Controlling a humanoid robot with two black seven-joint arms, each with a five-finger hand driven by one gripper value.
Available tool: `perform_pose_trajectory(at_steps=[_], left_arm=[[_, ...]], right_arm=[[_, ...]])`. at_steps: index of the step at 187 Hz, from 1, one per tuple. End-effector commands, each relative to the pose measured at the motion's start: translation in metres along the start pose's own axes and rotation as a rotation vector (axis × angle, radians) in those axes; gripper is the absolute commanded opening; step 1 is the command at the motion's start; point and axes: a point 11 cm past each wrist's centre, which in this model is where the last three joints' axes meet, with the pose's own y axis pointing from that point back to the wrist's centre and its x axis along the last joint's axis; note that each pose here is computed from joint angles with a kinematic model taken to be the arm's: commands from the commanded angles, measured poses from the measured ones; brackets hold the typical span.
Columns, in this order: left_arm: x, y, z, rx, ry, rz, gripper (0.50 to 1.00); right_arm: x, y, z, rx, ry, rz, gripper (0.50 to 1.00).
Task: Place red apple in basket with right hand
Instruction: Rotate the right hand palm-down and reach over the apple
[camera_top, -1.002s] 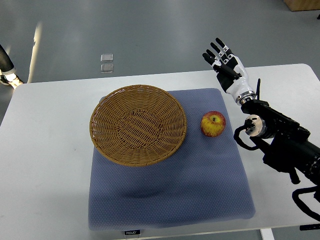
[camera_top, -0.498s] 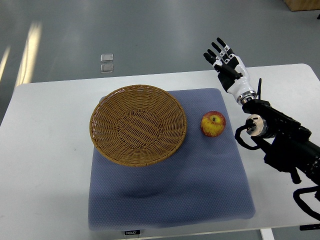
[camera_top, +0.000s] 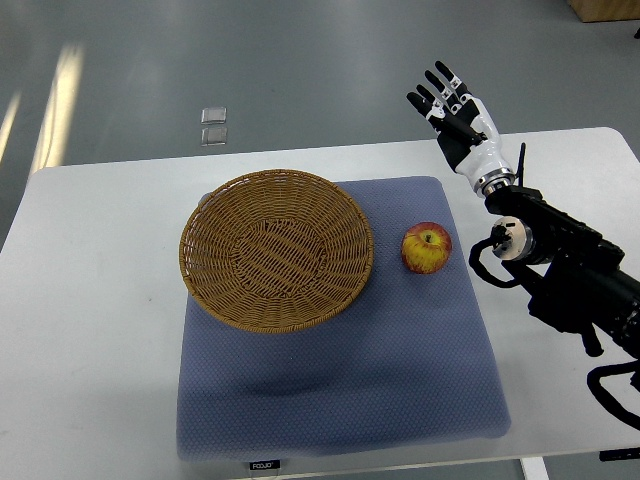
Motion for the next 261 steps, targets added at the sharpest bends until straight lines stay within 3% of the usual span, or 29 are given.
perform_pose_trajectory(at_steps=[1, 76, 87, 97, 98, 144, 175, 261], left_arm=[[0.000, 0.000, -0.002, 0.002, 0.001, 0.000, 1.000], [0.000, 0.000, -0.002, 0.004, 0.001, 0.000, 1.000], [0.000, 0.000, -0.002, 0.004, 0.001, 0.000, 1.000], [0.000, 0.000, -0.002, 0.004, 0.001, 0.000, 1.000], [0.000, 0.000, -0.002, 0.004, 0.001, 0.000, 1.000], [0.000, 0.000, -0.002, 0.004, 0.001, 0.000, 1.000], [0.000, 0.000, -0.002, 0.004, -0.001, 0.000, 1.000], [0.000, 0.000, -0.002, 0.004, -0.001, 0.000, 1.000]], right_arm=[[-0.004, -0.008, -0.014, 0.019, 0.024, -0.018, 0.921], [-0.017, -0.029, -0.084, 0.036, 0.456, -0.180, 0.921], [-0.031, -0.029, -0.105, 0.018, 0.664, -0.307, 0.921], [-0.031, -0.029, -0.105, 0.018, 0.664, -0.307, 0.921], [-0.042, -0.029, -0.108, -0.009, 0.763, -0.376, 0.921], [-0.070, -0.031, -0.116, -0.099, 1.138, -0.582, 0.921], [-0.085, -0.019, -0.098, -0.158, 1.439, -0.801, 0.921], [-0.059, 0.014, -0.087, -0.300, 1.903, -1.186, 0.921]])
